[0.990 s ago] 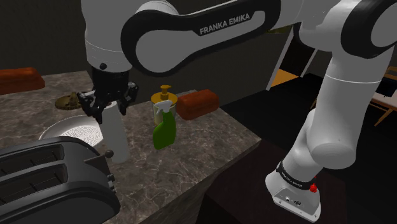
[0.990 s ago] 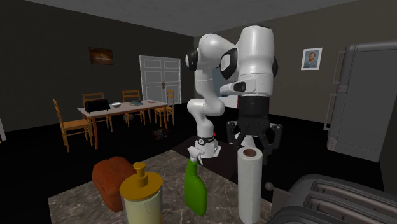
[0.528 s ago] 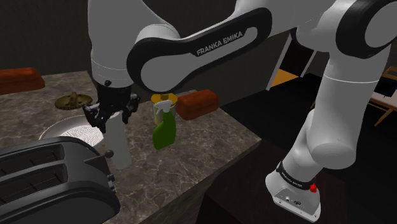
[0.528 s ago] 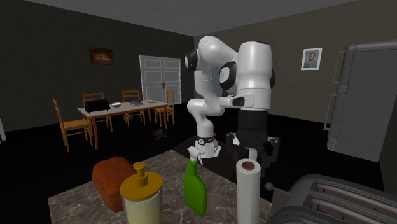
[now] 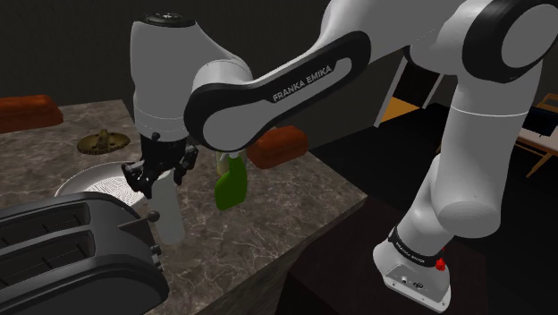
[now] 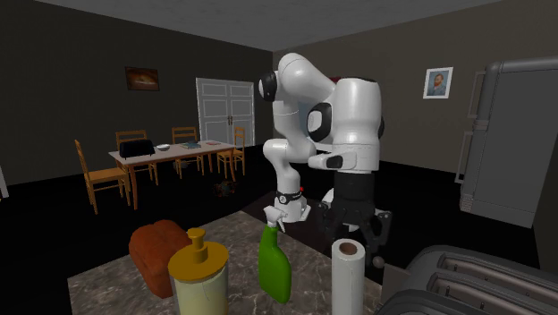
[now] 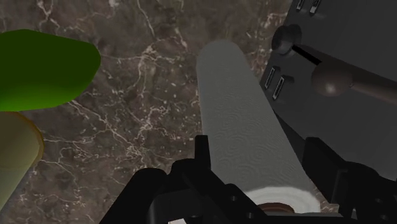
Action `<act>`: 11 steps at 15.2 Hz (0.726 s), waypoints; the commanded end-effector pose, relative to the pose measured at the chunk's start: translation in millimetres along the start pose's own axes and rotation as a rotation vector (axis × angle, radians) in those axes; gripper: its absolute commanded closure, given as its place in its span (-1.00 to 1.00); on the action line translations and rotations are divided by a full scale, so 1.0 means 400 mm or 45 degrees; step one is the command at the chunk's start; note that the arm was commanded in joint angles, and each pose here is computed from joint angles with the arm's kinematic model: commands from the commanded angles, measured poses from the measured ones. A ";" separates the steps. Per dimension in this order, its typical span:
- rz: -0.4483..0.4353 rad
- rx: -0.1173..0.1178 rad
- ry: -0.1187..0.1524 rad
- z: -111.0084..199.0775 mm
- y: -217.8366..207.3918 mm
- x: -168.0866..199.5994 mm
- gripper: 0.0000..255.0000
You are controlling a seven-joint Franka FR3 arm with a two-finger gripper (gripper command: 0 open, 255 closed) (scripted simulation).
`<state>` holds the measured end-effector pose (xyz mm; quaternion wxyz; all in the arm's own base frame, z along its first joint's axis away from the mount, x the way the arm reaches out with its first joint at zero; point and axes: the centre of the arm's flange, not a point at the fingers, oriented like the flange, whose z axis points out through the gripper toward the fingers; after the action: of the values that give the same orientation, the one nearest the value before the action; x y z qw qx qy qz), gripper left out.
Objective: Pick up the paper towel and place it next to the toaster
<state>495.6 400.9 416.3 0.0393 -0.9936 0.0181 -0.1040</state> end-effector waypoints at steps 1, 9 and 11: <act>0.000 0.000 0.000 0.002 0.000 0.000 1.00; 0.000 0.000 0.000 0.002 0.000 0.000 -1.00; 0.000 0.000 0.000 0.002 0.000 0.000 -1.00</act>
<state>495.8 400.8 415.5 0.0394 -0.9936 0.0181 -0.1042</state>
